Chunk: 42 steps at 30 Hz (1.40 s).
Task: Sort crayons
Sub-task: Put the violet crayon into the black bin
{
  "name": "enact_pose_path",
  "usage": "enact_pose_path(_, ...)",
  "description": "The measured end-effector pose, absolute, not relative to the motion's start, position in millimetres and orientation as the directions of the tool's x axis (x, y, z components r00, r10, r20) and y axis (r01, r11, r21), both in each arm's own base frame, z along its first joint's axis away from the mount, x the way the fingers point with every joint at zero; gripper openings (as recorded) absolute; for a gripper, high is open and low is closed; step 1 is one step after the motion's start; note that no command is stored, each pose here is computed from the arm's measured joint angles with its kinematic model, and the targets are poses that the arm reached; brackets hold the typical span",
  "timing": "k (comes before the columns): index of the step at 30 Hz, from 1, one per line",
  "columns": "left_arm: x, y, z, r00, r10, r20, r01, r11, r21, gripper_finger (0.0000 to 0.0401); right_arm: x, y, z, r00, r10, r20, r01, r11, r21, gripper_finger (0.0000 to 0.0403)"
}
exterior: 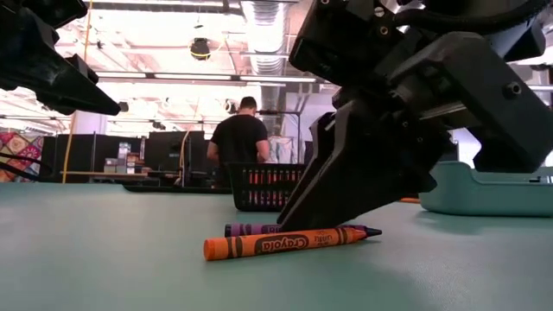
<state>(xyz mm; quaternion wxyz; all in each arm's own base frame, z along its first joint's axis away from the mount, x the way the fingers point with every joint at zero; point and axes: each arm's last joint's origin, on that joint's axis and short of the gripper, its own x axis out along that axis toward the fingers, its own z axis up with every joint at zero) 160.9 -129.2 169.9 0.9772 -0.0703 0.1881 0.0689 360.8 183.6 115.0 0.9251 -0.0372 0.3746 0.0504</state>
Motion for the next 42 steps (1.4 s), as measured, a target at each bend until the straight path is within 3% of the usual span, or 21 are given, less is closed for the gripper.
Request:
enact_pose_path(22, 161, -129, 170, 0.919, 0.098, -0.382, -0.152, 0.982, -0.112, 0.0141, 360, 181, 112, 0.695, 0.041, -0.718, -0.182, 0.976, -0.121, 0.0007)
enact_pose_path(27, 161, -129, 170, 0.919, 0.098, -0.382, -0.152, 0.982, -0.113, 0.0141, 357, 179, 129, 0.714, 0.052, -0.698, -0.213, 0.966, -0.146, 0.0004)
enact_pose_path(35, 161, -129, 170, 0.919, 0.099, -0.382, -0.152, 0.982, -0.112, 0.0141, 349, 166, 201, 0.815, 0.068, -0.576, -0.235, 0.947, -0.22, 0.0004)
enact_pose_path(42, 161, -129, 170, 0.919, 0.099, -0.381, -0.153, 0.982, -0.114, 0.0141, 352, 119, 227, 0.821, -0.031, -0.57, -0.183, 0.931, -0.315, 0.0004)
